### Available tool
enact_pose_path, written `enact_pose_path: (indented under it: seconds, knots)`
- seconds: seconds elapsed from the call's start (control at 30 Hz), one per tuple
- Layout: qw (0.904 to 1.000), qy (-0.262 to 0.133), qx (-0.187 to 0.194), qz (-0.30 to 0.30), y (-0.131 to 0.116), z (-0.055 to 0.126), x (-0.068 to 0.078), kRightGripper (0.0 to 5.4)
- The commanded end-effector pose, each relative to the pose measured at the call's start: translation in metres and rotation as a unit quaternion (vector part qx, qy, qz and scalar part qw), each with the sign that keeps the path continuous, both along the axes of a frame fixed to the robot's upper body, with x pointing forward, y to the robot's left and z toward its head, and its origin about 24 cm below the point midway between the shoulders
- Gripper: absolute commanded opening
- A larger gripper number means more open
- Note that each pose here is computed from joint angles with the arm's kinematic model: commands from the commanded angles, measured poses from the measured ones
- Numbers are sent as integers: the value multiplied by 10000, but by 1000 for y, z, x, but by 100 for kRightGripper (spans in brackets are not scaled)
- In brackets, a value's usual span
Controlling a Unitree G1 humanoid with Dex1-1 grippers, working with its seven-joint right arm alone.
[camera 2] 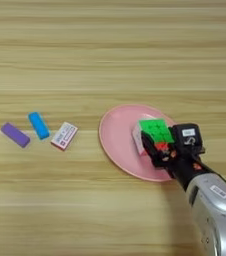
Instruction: Move the objects on the table
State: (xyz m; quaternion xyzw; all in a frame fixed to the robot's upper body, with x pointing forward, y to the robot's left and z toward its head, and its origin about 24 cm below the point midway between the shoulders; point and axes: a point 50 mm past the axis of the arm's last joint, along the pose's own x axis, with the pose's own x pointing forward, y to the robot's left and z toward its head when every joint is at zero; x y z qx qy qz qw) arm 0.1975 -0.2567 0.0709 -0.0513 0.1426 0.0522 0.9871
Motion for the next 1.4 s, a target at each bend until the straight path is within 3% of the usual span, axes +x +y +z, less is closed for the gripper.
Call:
enact_pose_path:
  seconds: [0.03,0.53,0.6,1.03,1.4]
  knots:
    - [9988,-334,-338,145,-1,15,9,327]
    - [9989,-245,-374,142,-3,4,17,327]
    - [9988,-264,-374,146,-2,4,17,378]
    - [9982,-443,-411,61,-5,10,18,535]
    - [9971,-623,-419,104,-5,18,19,538]
